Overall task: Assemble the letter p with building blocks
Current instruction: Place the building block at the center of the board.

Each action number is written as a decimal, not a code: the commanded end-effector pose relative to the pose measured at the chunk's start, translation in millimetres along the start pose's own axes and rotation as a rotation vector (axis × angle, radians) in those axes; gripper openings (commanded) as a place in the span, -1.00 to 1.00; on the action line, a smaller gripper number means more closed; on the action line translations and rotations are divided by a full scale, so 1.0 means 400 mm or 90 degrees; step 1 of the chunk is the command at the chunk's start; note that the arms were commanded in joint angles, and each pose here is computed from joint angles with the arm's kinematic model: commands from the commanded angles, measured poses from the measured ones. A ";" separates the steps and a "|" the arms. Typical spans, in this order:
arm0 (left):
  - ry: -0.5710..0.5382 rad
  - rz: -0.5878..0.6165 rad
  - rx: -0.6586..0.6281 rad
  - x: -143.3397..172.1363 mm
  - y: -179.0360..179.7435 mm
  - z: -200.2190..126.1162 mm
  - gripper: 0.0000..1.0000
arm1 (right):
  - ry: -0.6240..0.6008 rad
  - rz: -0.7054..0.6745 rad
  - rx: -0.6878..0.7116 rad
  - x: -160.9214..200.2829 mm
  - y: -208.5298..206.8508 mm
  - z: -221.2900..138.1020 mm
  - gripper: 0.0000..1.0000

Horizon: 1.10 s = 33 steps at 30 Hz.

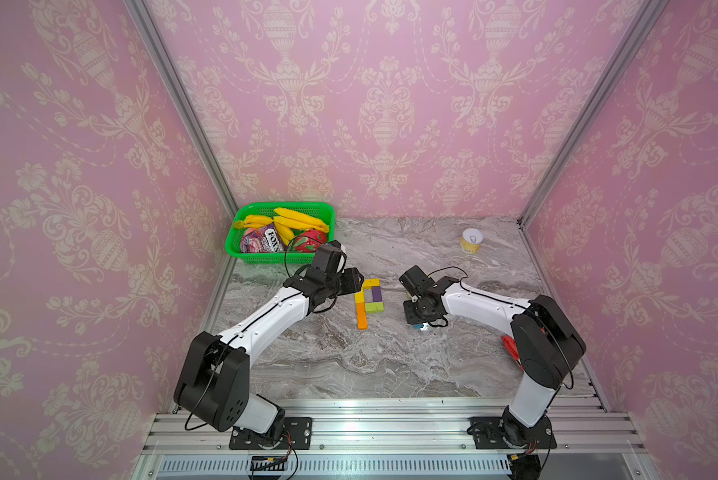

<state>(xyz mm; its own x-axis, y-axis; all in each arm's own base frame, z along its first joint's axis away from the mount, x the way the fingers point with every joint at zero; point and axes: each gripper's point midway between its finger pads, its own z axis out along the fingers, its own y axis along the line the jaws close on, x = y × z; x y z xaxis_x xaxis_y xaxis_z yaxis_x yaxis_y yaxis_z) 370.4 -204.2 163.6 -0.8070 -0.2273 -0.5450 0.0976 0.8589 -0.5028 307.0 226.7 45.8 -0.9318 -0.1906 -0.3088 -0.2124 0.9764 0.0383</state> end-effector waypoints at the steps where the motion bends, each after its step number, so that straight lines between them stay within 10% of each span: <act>1: 0.000 0.016 0.012 -0.019 -0.014 -0.002 0.05 | -0.007 0.028 0.001 -0.015 -0.004 0.006 -0.53; 14: 0.026 -0.009 0.043 0.028 -0.039 0.009 0.01 | 0.000 0.045 0.032 -0.022 -0.029 0.031 -0.25; 21: 0.077 0.014 0.059 0.123 -0.094 0.033 0.00 | -0.032 0.054 0.016 -0.051 -0.019 0.003 0.40; 29: 0.164 0.008 0.086 0.226 -0.136 0.088 -0.07 | -0.081 0.090 -0.031 -0.024 -0.051 -0.090 0.16; 33: 0.215 -0.015 0.107 0.284 -0.150 0.141 -0.51 | -0.080 0.162 -0.066 0.028 -0.105 -0.073 -0.25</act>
<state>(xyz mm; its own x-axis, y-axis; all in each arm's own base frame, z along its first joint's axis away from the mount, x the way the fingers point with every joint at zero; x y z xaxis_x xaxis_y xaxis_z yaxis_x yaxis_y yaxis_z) 315.9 -291.3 107.2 -0.9291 -0.0740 -0.3622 0.1640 0.7956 -0.5832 308.7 195.6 87.1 -0.8966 0.0046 -0.4428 -0.0827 0.9806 0.1775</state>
